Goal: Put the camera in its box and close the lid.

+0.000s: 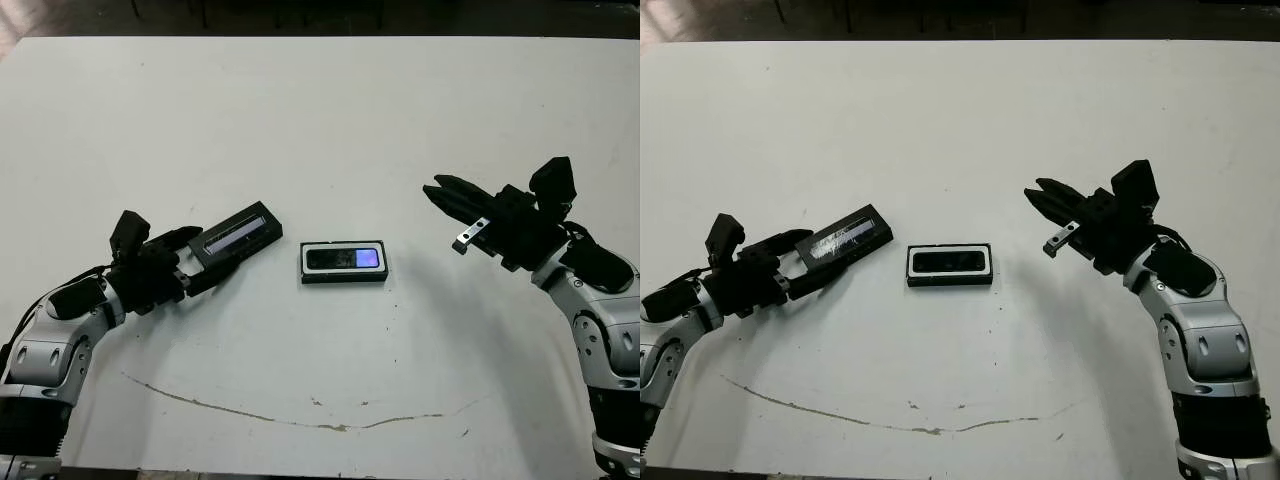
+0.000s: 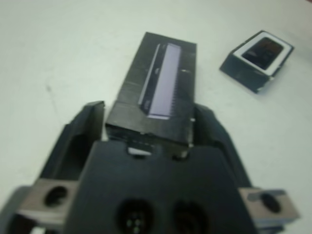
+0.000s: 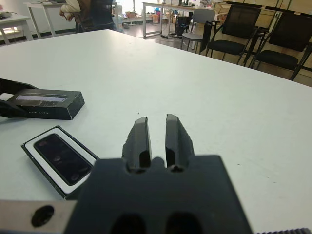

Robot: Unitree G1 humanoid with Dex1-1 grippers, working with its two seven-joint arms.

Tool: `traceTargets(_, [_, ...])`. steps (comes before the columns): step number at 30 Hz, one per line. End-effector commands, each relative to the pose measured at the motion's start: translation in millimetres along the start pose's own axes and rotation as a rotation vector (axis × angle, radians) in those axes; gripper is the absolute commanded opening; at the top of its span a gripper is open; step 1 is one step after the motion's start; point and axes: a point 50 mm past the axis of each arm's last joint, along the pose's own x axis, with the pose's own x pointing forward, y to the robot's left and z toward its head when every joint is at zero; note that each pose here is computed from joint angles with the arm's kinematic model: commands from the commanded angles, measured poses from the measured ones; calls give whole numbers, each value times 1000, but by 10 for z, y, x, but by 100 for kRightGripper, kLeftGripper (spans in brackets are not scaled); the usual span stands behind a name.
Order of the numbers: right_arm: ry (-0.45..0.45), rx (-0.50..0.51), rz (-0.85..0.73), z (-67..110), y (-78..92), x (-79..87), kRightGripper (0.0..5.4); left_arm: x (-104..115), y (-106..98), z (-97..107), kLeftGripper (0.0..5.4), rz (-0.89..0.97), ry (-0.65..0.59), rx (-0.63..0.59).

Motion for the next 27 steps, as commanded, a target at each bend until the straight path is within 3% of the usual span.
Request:
traceTargets(1, [36, 4, -9, -40, -18, -9, 0, -59, 94, -6, 235, -40, 35, -31])
traceTargets(5, [32, 6, -9, -38, -27, -5, 0, -101, 167, 81, 162, -92, 68, -46])
traceTargets(9, [29, 8, -13, -45, -44, -6, 0, -142, 216, 242, 149, -117, 54, -16])
traceTargets(17, [5, 36, -42, 3, -132, -15, 0, -199, 358, 927, 149, -110, -73, 117])
traceTargets(21, [-11, 26, -73, 72, -196, -31, 0, -78, 303, 1164, 149, -130, -103, 200])
traceTargets(27, [-63, 57, -88, 144, -293, -74, 0, 268, 147, 1131, 149, -269, -107, 281])
